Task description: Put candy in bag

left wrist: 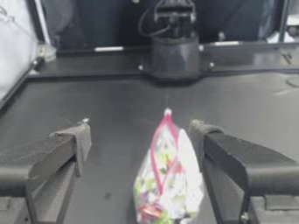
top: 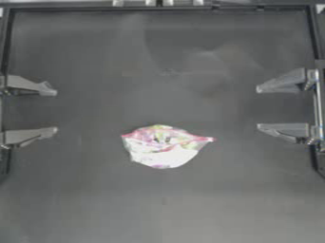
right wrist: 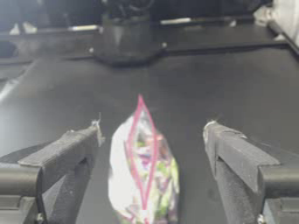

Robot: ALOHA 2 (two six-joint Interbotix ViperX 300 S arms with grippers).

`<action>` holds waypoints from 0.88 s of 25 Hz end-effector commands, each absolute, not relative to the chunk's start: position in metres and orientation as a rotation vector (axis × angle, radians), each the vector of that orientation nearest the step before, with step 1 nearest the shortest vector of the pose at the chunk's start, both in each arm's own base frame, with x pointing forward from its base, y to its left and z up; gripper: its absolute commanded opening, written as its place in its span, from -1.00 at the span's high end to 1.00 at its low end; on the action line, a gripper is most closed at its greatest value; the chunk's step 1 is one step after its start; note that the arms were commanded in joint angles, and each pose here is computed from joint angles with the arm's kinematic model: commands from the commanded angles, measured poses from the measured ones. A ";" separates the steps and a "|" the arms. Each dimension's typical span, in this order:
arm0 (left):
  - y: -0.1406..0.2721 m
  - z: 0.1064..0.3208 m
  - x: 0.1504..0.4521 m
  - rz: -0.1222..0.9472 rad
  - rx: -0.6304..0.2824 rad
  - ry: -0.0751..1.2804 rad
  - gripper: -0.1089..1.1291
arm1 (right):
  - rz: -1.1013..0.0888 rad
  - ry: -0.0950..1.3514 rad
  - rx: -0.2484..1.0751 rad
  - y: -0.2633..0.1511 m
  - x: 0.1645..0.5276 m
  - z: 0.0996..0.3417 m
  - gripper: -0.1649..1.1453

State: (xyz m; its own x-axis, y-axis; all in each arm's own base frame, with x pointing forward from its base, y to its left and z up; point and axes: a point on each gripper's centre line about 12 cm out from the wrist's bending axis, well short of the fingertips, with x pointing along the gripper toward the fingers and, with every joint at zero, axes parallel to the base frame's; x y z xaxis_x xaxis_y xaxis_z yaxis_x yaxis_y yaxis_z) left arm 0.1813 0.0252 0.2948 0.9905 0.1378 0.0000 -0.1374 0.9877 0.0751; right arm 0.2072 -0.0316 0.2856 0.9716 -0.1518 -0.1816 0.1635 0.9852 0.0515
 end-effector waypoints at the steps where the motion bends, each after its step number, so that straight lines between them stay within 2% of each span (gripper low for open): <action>1: 0.026 0.300 0.181 0.143 0.075 -0.012 -0.77 | -0.157 0.161 0.062 -0.032 0.209 0.291 -0.77; 11: 0.027 0.304 0.177 0.155 0.076 -0.033 -0.77 | -0.151 0.098 0.054 -0.030 0.201 0.303 -0.77; 22: 0.028 0.308 0.176 0.160 0.077 -0.054 -0.77 | -0.145 0.052 0.047 -0.030 0.198 0.305 -0.77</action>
State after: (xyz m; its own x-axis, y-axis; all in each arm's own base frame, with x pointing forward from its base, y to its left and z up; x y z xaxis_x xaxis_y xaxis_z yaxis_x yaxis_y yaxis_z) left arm 0.1753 0.0274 0.3003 0.9873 0.1544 0.0368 -0.1568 0.9848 0.0750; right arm 0.1964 -0.0305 0.3010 0.9868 -0.1461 -0.0693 0.1495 0.9876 0.0474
